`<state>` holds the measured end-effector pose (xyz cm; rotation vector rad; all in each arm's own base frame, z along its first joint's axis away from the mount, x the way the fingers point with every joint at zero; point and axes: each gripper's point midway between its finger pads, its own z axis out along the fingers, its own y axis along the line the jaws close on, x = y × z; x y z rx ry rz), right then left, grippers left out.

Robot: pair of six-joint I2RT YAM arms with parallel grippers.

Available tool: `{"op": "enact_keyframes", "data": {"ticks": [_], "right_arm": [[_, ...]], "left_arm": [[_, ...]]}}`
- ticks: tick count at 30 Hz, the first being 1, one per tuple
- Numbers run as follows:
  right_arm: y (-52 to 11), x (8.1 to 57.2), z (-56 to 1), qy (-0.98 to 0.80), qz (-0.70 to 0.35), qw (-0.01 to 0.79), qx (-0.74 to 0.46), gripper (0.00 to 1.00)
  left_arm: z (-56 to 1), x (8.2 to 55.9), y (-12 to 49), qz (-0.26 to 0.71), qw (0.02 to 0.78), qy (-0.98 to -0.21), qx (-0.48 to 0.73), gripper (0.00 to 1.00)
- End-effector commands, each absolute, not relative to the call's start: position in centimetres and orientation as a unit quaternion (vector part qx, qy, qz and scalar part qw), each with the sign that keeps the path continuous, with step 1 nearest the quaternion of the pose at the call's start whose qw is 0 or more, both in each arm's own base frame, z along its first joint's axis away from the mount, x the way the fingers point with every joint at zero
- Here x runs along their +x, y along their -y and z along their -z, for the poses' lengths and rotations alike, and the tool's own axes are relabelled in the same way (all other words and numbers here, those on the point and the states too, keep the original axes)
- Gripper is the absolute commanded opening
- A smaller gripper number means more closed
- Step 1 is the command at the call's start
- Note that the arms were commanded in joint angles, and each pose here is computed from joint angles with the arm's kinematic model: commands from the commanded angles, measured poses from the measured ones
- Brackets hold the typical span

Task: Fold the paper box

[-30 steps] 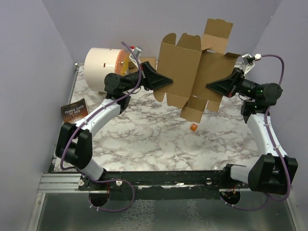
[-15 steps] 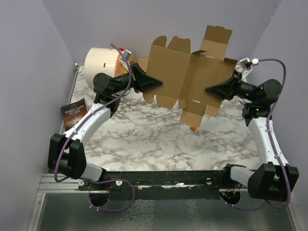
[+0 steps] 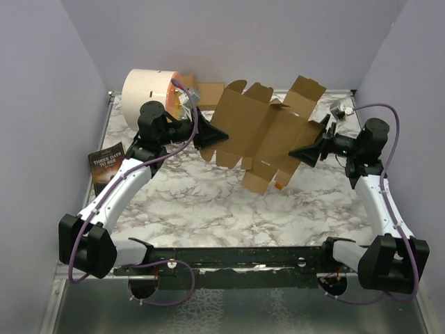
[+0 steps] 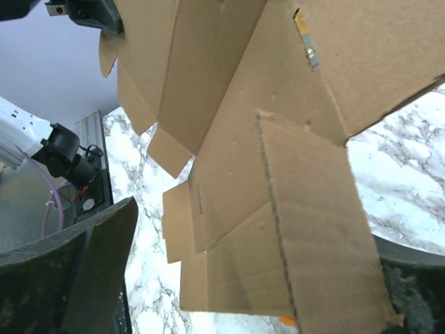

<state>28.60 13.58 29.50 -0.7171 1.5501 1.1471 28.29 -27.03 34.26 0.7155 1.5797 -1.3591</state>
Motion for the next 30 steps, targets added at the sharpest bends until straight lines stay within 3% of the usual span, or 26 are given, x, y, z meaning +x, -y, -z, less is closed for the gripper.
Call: {"op": "enact_keyframes", "data": {"ticks": [1, 10, 16, 22, 27, 30], "right_arm": [[-13.6, 27.6, -26.3, -0.648, -0.462, 0.514, -0.319, 0.91], [-13.2, 28.5, -20.7, -0.675, -0.456, 0.519, -0.261, 0.90], [-14.1, 29.8, -18.8, -0.697, -0.451, 0.497, -0.251, 0.75], [-15.1, 30.0, -18.3, -0.706, -0.456, 0.482, -0.248, 0.68], [-15.2, 30.5, -18.9, -0.707, -0.456, 0.484, -0.242, 0.53], [-15.2, 31.0, -19.3, -0.706, -0.454, 0.486, -0.243, 0.34]], "left_arm": [[-30.8, 28.5, 25.8, 0.480, 0.477, -0.661, 0.324, 0.00], [-26.9, 27.8, 25.1, 0.462, 0.516, -0.646, 0.321, 0.00], [-26.1, 27.7, 24.5, 0.449, 0.539, -0.646, 0.301, 0.00], [-26.7, 27.8, 23.5, 0.430, 0.578, -0.637, 0.273, 0.00], [-27.0, 27.9, 23.4, 0.428, 0.587, -0.635, 0.263, 0.00], [-27.1, 27.9, 23.4, 0.431, 0.588, -0.633, 0.261, 0.00]]}}
